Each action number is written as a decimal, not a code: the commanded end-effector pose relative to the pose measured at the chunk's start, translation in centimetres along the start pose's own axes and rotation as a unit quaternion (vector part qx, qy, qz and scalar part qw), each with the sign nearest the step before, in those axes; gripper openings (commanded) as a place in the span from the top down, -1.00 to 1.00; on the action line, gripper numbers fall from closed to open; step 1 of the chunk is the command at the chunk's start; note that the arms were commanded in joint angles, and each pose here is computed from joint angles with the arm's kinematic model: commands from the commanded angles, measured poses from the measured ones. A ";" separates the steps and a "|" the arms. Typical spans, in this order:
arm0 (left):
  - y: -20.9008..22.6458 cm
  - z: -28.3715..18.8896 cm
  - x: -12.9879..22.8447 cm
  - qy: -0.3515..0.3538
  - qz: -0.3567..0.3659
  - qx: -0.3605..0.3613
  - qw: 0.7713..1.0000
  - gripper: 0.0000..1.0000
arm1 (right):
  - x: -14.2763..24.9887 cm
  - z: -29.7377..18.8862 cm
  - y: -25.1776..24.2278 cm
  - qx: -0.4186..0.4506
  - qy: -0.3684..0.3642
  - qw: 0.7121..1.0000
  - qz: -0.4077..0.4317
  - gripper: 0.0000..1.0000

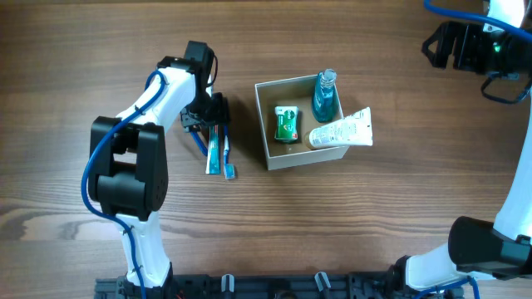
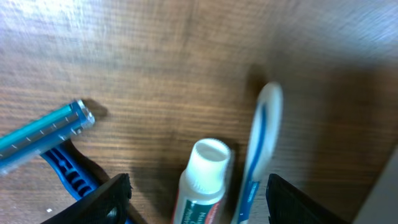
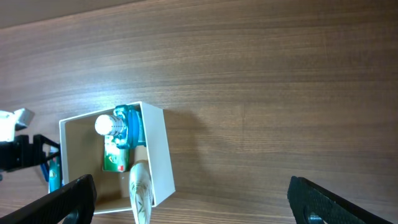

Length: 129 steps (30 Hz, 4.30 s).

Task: Pack container
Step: 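Shift the left gripper left and close it on the blue razor handle, then carry the razor into the box beside the soap and release it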

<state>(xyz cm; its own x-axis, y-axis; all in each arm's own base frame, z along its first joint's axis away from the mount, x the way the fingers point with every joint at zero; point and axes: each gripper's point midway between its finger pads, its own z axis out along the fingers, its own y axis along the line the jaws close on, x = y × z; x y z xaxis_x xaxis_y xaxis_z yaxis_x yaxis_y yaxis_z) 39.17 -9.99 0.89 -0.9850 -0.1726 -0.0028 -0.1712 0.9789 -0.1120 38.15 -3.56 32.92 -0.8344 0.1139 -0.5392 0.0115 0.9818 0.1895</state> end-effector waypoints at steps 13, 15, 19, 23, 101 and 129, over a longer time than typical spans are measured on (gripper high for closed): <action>3.0 -7.6 -0.2 -0.019 -0.205 -0.054 0.977 -0.75 | -0.1 0.0 -0.1 0.006 -0.001 1.000 -0.006 -0.99; 4.2 -7.7 1.0 0.005 -0.244 -0.071 0.967 -0.73 | -0.1 0.0 -0.1 0.006 -0.001 1.000 -0.006 -0.99; 5.8 -7.0 2.5 0.029 -0.309 -0.090 0.946 -0.67 | -0.1 0.0 -0.1 0.006 -0.001 1.000 -0.006 -0.99; 6.0 -5.4 3.0 0.037 -0.313 -0.086 0.945 -0.68 | -0.1 0.0 -0.1 0.006 -0.001 1.000 -0.006 -0.99; -19.3 -12.5 3.9 -0.126 0.087 0.083 0.985 0.92 | -0.1 0.0 -0.1 0.006 -0.001 1.000 -0.006 -0.99; -18.9 -6.5 6.3 -0.025 0.113 0.056 0.992 0.08 | -0.1 0.0 -0.1 0.006 -0.001 1.000 -0.006 -1.00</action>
<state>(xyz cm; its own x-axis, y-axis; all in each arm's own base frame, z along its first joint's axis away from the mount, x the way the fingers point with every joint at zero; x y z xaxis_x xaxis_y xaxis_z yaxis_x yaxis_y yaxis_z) 36.05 -28.73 10.05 -0.9955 0.0184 -0.0929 0.0378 0.9767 -0.2110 38.15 -3.56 32.92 -0.8344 0.1139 -0.5392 0.0115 0.9818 0.1895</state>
